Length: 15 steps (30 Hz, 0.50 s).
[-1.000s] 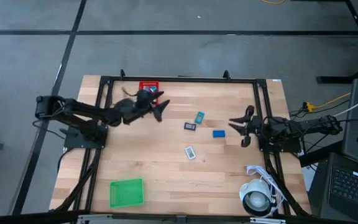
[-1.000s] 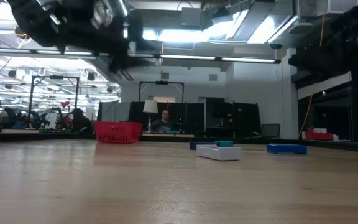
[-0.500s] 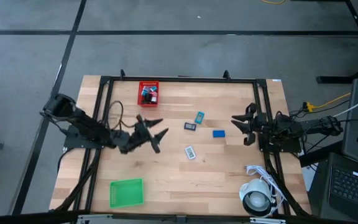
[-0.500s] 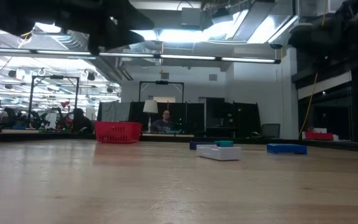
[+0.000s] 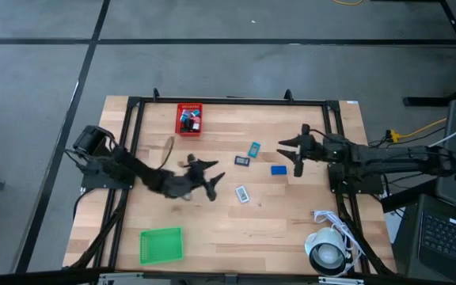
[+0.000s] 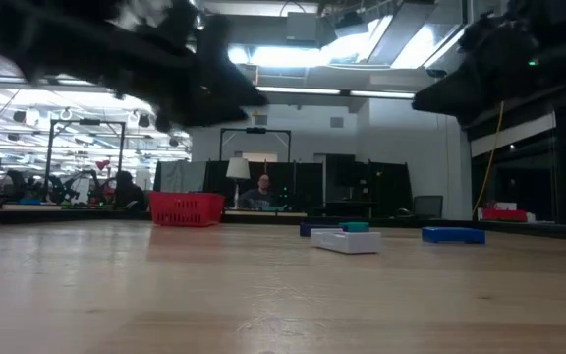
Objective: Pick & Place Office items
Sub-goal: Put the white digital clock into the green bin
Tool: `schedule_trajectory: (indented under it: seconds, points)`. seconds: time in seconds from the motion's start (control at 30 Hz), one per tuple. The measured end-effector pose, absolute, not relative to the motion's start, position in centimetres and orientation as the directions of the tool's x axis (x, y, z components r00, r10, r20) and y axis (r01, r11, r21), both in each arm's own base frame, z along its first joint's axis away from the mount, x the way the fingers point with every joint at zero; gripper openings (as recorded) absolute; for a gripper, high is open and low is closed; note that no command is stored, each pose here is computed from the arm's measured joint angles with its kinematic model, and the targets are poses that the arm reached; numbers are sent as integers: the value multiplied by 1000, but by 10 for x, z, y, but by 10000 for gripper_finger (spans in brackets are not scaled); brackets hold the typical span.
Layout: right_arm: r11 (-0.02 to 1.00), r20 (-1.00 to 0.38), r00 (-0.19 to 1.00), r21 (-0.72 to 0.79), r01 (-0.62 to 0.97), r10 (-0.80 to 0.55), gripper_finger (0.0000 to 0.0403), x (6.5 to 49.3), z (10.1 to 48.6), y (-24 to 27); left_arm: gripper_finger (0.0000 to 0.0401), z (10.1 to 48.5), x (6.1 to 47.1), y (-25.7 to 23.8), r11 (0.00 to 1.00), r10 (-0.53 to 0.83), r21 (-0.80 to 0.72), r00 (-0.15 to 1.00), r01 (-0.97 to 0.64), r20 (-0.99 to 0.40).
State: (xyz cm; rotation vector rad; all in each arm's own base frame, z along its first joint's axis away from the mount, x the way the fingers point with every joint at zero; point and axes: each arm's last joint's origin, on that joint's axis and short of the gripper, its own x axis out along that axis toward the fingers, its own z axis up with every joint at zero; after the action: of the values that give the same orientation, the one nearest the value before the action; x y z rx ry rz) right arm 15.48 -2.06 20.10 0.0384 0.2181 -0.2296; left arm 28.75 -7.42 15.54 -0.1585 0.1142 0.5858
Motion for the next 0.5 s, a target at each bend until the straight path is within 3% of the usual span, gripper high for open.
schedule_trajectory:
  seconds: [0.13, 0.2, 0.33, 0.5]
  points:
    - [969, -252, 937, -16, 248, -243, 167, 165, 197, -27, 239, 163, 327, -52, 855, 467, 84, 688, -512, -556]
    - [971, -273, 934, -8, 238, -231, 173, 167, 194, -28, 239, 172, 349, -44, 902, 404, 189, 605, -388, -686]
    - [976, -300, 932, 19, 218, -202, 181, 170, 190, -27, 239, 198, 400, -49, 950, 238, 310, 572, 31, -785]
    - [980, -307, 935, 27, 197, -179, 183, 171, 189, -27, 239, 211, 447, -63, 825, 195, 402, 467, 398, -863]
